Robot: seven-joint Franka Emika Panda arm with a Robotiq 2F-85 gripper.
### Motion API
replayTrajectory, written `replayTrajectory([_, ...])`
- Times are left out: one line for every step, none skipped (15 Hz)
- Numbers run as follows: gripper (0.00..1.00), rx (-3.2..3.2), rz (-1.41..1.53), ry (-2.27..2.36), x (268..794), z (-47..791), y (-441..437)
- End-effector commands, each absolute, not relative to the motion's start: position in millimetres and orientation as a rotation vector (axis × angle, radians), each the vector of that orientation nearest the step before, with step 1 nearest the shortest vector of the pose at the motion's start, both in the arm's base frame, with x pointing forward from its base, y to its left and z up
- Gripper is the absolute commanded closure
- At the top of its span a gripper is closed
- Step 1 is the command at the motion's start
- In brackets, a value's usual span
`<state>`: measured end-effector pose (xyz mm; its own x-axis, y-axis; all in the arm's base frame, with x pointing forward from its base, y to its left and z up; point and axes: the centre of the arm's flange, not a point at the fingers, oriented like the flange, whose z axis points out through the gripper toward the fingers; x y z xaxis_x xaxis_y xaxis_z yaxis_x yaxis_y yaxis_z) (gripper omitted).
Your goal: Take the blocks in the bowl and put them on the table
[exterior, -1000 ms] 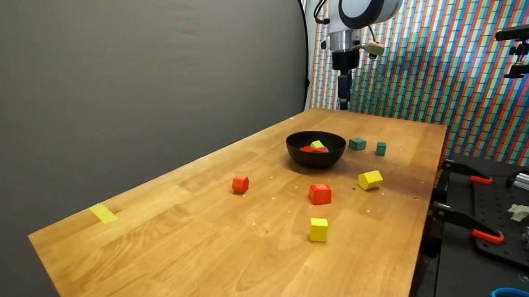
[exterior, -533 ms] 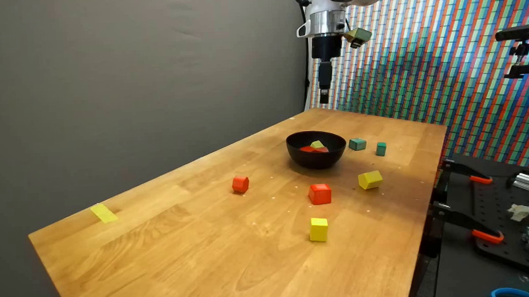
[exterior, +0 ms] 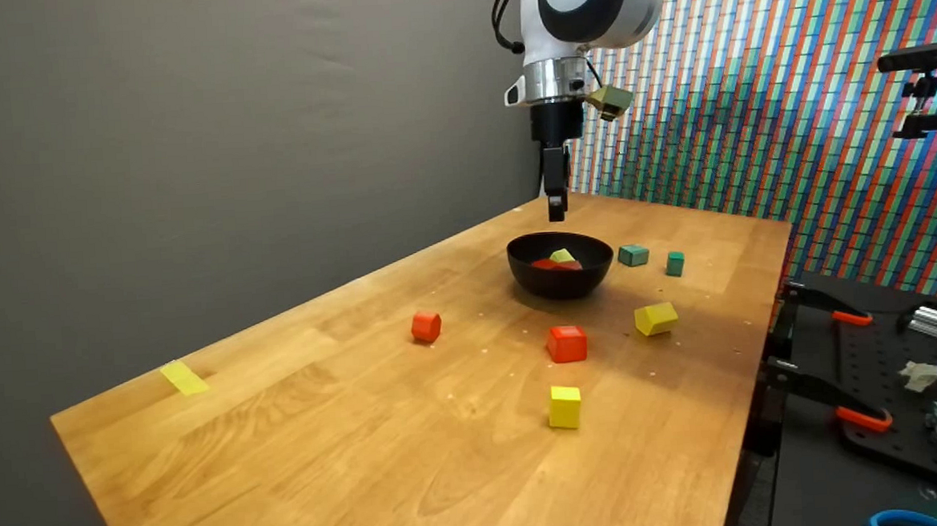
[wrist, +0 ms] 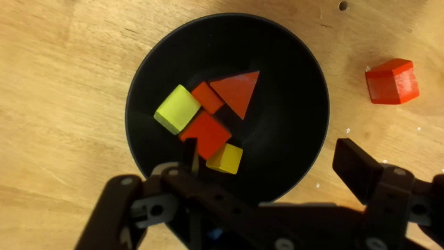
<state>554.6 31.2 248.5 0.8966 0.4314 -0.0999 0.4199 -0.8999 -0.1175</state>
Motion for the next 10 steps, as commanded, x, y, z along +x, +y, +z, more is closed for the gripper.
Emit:
replayTrajectory([0.00,-2.957,0.218,-0.652,556.9,241.0,35.2])
replayTrajectory([0.00,-2.962,0.217,-0.636,558.1,233.9,36.2])
replayTrajectory([0.00,-2.963,0.213,-0.619,558.1,228.5,36.3])
replayTrajectory([0.00,-2.977,0.212,-0.593,557.5,221.9,35.2])
replayTrajectory([0.00,-2.996,0.204,-0.564,556.8,216.5,34.2])
replayTrajectory([0.00,-2.996,0.192,-0.536,556.6,211.8,33.7])
replayTrajectory([0.00,-3.005,0.181,-0.508,556.3,206.8,33.8])
replayTrajectory([0.00,-3.019,0.168,-0.481,556.2,201.5,34.4])
replayTrajectory([0.00,-3.035,0.157,-0.454,556.6,196.2,34.6])
replayTrajectory([0.00,-3.052,0.150,-0.428,556.8,190.1,34.3])
